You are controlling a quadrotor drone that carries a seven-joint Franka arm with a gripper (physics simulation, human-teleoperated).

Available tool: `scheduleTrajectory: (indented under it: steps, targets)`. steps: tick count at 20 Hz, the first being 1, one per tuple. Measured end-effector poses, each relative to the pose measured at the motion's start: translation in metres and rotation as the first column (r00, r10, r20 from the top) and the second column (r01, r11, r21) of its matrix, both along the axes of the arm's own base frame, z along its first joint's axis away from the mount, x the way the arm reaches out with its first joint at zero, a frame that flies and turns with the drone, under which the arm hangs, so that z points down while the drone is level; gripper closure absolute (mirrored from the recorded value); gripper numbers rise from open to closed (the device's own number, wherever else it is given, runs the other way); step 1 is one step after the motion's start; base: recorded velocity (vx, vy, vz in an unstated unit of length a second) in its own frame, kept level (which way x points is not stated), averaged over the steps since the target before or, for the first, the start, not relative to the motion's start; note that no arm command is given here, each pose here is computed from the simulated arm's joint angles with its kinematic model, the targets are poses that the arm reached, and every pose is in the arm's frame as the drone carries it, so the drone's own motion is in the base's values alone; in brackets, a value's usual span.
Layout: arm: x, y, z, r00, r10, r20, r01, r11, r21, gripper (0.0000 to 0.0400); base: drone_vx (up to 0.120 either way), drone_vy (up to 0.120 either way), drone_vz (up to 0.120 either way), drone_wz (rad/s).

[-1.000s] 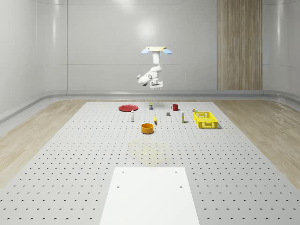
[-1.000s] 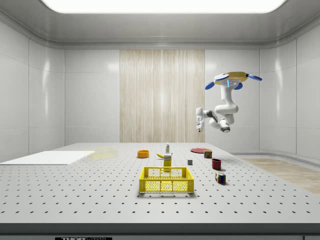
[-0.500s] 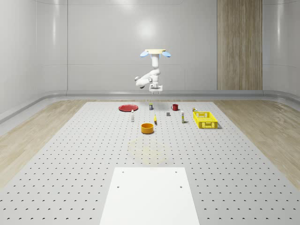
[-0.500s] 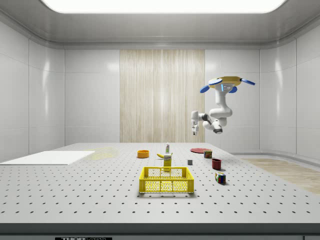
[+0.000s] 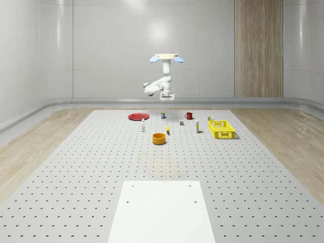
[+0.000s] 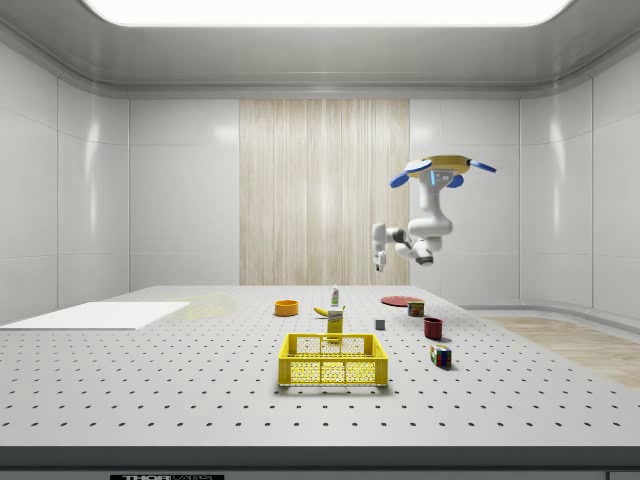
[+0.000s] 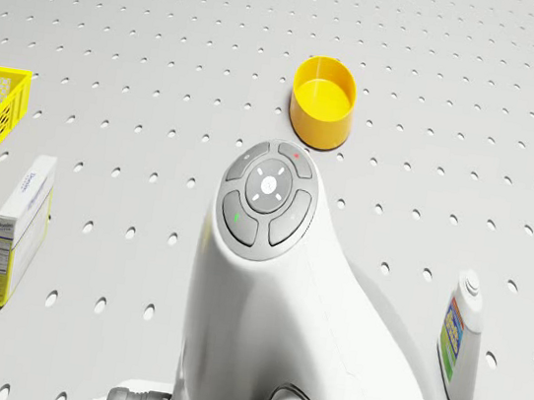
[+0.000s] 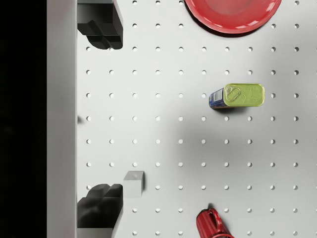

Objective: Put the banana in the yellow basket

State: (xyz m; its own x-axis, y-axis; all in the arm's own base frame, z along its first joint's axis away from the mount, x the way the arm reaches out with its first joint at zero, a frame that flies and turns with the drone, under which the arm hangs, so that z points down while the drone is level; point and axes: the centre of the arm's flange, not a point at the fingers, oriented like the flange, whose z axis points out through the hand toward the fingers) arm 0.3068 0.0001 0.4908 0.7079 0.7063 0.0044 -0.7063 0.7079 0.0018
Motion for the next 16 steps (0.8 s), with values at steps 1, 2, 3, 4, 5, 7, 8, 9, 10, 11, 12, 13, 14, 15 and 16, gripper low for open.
scheduleTrajectory:
  steps: [1, 2, 3, 4, 5, 7, 8, 9, 10, 11, 12, 13, 14, 15, 16]
  targets:
    - [0.0, 0.0, 0.0, 1.0, 0.0, 0.0, 0.0, 1.0, 0.0, 0.0, 0.12, 0.0, -0.12, 0.0]
    - [0.0, -0.0001, 0.0, 1.0, 0.0, 0.0, 0.0, 1.0, -0.001, 0.0, 0.12, 0.0, -0.12, 0.0]
    - [0.0, -0.0001, 0.0, 1.0, 0.0, -0.0001, 0.0, 1.0, -0.001, 0.0, 0.12, 0.0, -0.12, 0.0]
    - [0.0, -0.0001, 0.0, 1.0, 0.0, -0.0001, 0.0, 1.0, -0.002, 0.0, 0.12, 0.0, -0.12, 0.0]
    - [0.0, -0.0002, 0.0, 1.0, 0.0, -0.0001, 0.0, 1.0, -0.002, 0.0, 0.12, 0.0, -0.12, 0.0]
    - [0.0, -0.0002, 0.0, 1.0, 0.0, -0.0001, 0.0, 1.0, -0.002, 0.0, 0.12, 0.0, -0.12, 0.0]
    - [0.0, -0.0002, 0.0, 1.0, 0.0, -0.0001, 0.0, 1.0, -0.002, 0.0, 0.12, 0.0, -0.12, 0.0]
    - [0.0, -0.0002, 0.0, 1.0, 0.0, -0.0002, 0.0, 1.0, -0.002, 0.0, 0.12, 0.0, -0.12, 0.0]
    - [0.0, -0.0002, 0.0, 1.0, 0.0, -0.0002, 0.0, 1.0, -0.003, 0.0, 0.12, 0.0, -0.12, 0.0]
    - [0.0, -0.0002, 0.0, 1.0, 0.0, -0.0002, 0.0, 1.0, -0.003, 0.0, 0.12, 0.0, -0.12, 0.0]
    - [0.0, -0.0002, 0.0, 1.0, 0.0, -0.0002, 0.0, 1.0, -0.003, 0.0, 0.12, 0.0, -0.12, 0.0]
    - [0.0, -0.0002, 0.0, 1.0, 0.0, -0.0002, 0.0, 1.0, -0.003, 0.0, 0.12, 0.0, -0.12, 0.0]
    - [0.0, -0.0002, 0.0, 1.0, 0.0, -0.0002, 0.0, 1.0, -0.003, 0.0, 0.12, 0.0, -0.12, 0.0]
    - [0.0, -0.0002, 0.0, 1.0, 0.0, -0.0002, 0.0, 1.0, -0.003, 0.0, 0.12, 0.0, -0.12, 0.0]
    - [0.0, -0.0002, 0.0, 1.0, 0.0, -0.0002, 0.0, 1.0, -0.003, 0.0, 0.12, 0.0, -0.12, 0.0]
